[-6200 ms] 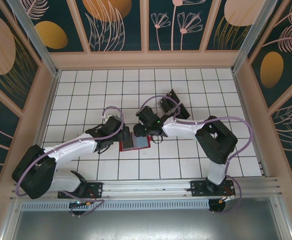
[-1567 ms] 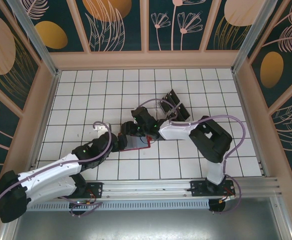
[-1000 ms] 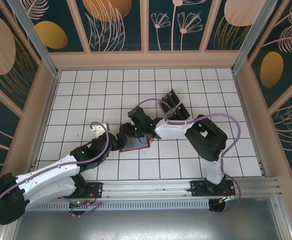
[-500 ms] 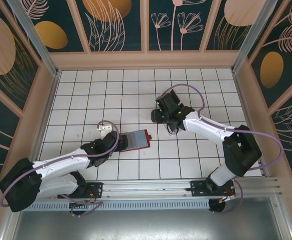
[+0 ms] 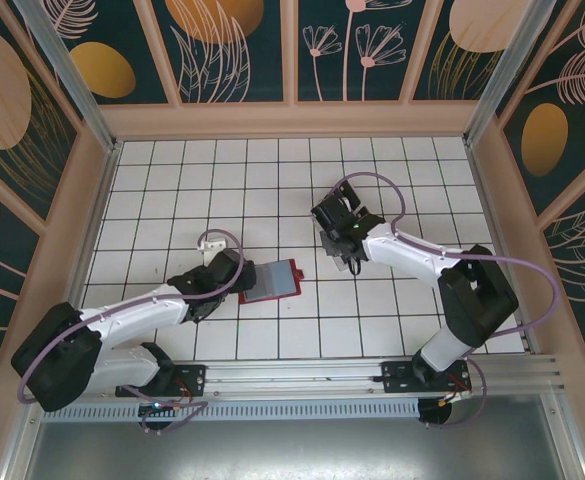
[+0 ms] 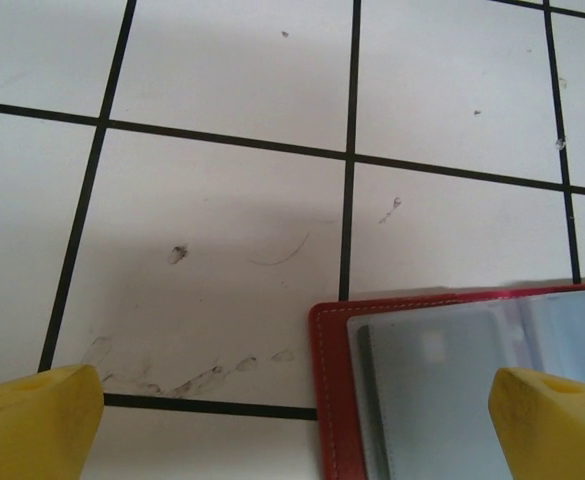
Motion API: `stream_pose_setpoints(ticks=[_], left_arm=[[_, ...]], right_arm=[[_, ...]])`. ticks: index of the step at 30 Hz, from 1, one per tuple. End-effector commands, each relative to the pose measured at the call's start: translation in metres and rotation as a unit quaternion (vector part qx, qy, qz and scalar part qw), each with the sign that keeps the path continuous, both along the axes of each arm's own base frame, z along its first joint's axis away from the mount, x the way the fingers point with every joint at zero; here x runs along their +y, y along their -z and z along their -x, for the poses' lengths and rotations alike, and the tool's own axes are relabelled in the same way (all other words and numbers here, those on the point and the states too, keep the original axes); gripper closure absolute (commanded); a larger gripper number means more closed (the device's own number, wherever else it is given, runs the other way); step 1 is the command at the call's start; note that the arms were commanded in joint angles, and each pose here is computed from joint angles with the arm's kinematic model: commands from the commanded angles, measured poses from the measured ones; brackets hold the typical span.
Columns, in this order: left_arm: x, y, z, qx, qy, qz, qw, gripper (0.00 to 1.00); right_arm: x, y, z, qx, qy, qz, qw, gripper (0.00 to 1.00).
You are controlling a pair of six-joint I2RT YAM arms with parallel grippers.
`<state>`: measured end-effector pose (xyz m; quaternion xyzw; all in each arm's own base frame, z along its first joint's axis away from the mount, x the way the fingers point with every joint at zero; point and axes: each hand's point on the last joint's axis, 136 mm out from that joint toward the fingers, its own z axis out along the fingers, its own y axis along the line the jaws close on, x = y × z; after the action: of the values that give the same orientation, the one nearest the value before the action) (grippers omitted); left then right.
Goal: Put the credit cards into the card holder
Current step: Pick up the credit card from the storage box.
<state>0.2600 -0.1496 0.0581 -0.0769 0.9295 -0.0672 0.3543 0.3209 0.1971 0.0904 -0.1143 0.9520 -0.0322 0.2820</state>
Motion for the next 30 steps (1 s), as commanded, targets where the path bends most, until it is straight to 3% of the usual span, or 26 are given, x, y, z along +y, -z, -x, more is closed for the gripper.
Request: stream_pose_setpoints(ticks=[1, 9, 19, 26, 30], left_arm=[[-0.007, -0.005, -0.006, -0.005, 0.011, 0.003, 1.0, 0.01], [-0.005, -0.002, -0.005, -0.002, 0.009, 0.001, 1.0, 0.02], [-0.007, 0.001, -0.005, 0.0, 0.013, 0.004, 1.0, 0.02], [-0.008, 0.001, -0.004, -0.001, 0.015, 0.007, 1.0, 0.01], [-0.009, 0.002, -0.004, 0.0, 0.017, 0.008, 1.0, 0.02]], right_arm=[[-0.017, 0.017, 0.004, 0.014, 0.004, 0.05, 0.999, 0.61], [-0.015, 0.034, 0.007, 0.032, -0.003, 0.051, 0.998, 0.67], [-0.012, 0.033, 0.007, 0.033, -0.007, 0.046, 0.998, 0.81], [-0.009, 0.03, 0.004, 0.032, -0.012, 0.041, 0.999, 0.85], [-0.006, 0.03, 0.003, 0.035, -0.017, 0.039, 0.998, 0.95]])
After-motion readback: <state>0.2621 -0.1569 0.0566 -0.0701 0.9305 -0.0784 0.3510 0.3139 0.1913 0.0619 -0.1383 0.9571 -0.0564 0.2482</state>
